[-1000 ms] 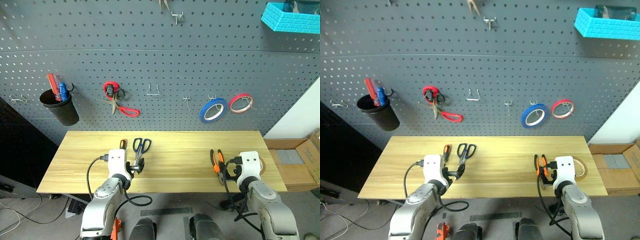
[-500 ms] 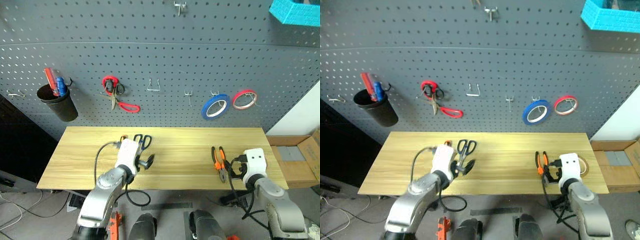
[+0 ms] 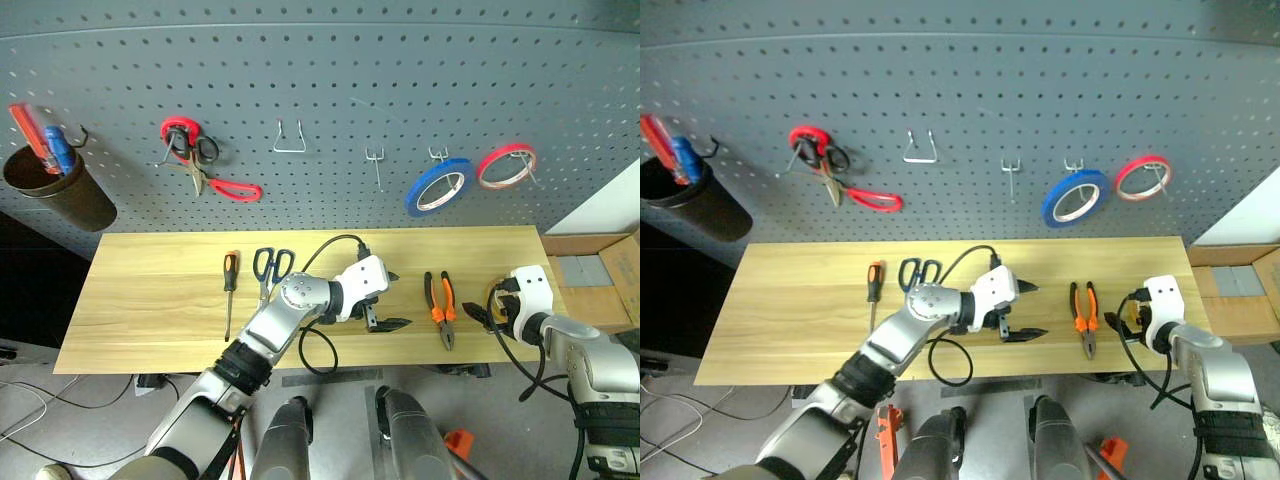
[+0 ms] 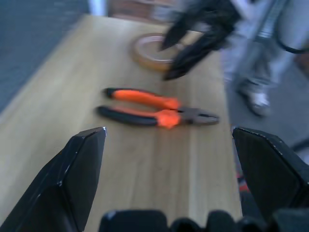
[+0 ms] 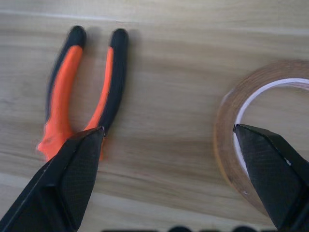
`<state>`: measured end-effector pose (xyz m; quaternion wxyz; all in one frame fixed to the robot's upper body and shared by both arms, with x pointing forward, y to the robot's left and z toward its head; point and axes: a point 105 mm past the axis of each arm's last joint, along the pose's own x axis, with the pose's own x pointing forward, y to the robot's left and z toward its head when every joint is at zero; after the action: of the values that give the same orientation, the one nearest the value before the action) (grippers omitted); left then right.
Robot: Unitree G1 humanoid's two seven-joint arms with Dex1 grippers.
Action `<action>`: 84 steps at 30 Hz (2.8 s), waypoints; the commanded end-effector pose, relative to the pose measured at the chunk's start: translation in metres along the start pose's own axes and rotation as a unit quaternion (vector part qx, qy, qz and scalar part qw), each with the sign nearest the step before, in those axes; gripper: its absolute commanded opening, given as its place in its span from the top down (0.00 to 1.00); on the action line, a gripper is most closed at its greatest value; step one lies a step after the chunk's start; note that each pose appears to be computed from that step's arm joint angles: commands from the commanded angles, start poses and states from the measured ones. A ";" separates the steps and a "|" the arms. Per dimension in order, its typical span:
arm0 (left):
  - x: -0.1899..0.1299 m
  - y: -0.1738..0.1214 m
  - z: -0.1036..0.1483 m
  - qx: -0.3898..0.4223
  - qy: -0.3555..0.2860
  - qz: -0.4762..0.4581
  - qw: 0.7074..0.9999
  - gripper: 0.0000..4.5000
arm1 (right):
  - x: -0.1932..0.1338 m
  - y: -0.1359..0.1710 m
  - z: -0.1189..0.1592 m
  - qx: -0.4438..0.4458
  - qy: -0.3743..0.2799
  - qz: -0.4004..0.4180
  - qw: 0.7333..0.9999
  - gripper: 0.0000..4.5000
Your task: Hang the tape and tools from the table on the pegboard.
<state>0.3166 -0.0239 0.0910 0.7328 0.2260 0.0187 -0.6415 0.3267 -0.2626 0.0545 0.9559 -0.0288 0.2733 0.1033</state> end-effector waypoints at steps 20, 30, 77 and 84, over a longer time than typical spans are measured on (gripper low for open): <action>0.044 -0.010 0.032 0.048 -0.061 -0.029 0.997 0.01 | 0.008 -0.019 -0.017 0.044 0.026 0.032 0.998 0.00; 0.044 -0.004 0.041 0.044 -0.068 -0.018 0.997 0.00 | 0.014 0.000 -0.031 0.068 0.041 0.117 0.990 0.04; -0.113 -0.015 0.014 -0.139 -0.104 0.280 0.944 0.00 | -0.077 0.118 0.011 -0.481 -0.273 -0.023 0.833 0.97; -0.145 -0.025 0.006 -0.170 -0.103 0.361 0.911 0.00 | -0.064 0.135 0.052 -0.499 -0.408 -0.033 0.764 0.97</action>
<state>0.2688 0.1077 0.1135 0.9362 0.0354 0.0076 -0.3497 0.2644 -0.1515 0.1162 0.8379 -0.4786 -0.1768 0.1940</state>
